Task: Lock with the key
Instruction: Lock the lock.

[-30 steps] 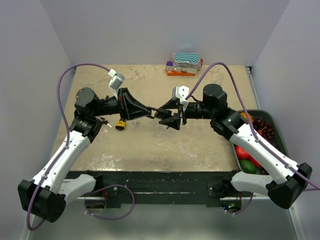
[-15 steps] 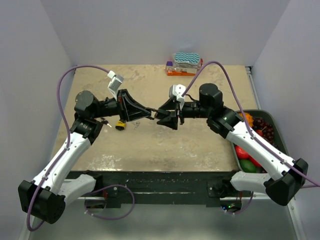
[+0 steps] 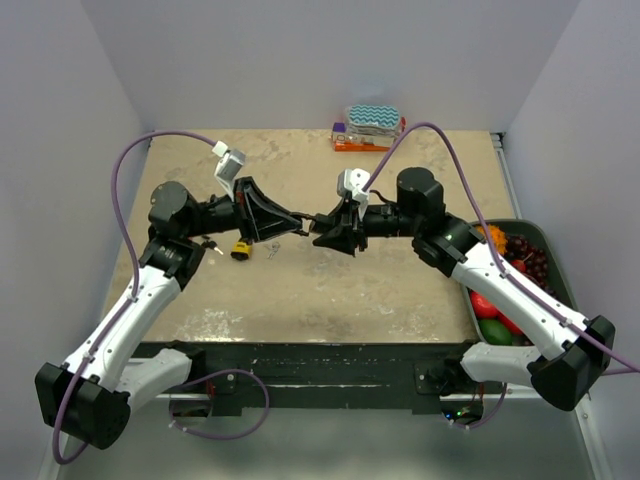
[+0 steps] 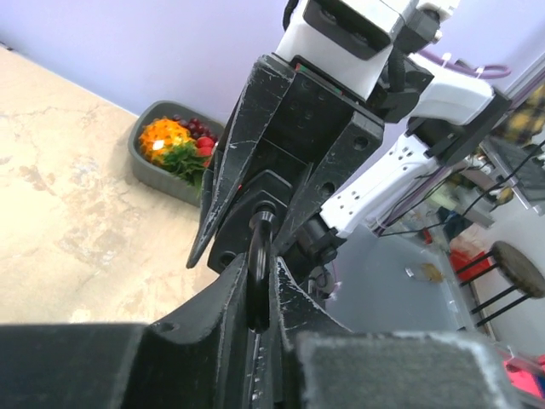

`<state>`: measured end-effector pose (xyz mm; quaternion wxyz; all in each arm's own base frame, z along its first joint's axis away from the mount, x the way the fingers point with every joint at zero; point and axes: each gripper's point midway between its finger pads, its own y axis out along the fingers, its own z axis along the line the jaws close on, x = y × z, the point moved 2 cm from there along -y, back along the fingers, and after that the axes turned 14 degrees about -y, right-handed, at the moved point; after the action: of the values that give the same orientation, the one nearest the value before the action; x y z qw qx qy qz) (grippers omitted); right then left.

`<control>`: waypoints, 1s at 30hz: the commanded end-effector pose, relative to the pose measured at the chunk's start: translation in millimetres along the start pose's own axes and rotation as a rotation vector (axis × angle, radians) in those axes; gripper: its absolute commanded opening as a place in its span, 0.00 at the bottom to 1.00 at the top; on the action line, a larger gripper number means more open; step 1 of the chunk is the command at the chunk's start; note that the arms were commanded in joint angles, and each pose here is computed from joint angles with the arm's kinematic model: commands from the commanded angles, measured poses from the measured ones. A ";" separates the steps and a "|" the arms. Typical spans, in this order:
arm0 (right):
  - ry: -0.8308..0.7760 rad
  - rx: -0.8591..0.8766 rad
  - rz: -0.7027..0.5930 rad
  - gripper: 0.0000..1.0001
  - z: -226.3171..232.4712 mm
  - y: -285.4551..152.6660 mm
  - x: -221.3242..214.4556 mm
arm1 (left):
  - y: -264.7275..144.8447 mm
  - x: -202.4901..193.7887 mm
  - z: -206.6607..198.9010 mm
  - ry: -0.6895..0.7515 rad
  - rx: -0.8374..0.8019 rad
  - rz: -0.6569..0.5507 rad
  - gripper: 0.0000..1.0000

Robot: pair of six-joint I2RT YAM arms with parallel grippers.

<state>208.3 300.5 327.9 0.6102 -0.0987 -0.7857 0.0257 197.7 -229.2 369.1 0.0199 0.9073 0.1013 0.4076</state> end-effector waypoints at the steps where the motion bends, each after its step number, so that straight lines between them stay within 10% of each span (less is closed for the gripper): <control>1: -0.025 -0.019 -0.076 0.00 -1.9 -5.2 25.2 | -2.1 12.3 -11.6 0.158 0.019 -0.023 0.27; 5: -0.003 -0.012 -0.094 0.00 1.0 -7.7 33.1 | -8.4 5.0 -1.3 0.284 0.081 0.046 0.49; 22: -0.016 0.077 -0.090 0.00 18.6 -10.0 33.1 | -18.4 -12.3 -3.1 0.463 0.046 0.162 0.23; 30: -0.021 0.084 -0.088 0.00 19.5 -8.9 33.3 | -19.9 -15.5 -4.3 0.461 0.041 0.174 0.31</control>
<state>192.3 299.3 314.5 0.6507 -0.0879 -0.7521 0.0573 187.3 -212.7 338.3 -0.0750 0.8192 0.0365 0.5674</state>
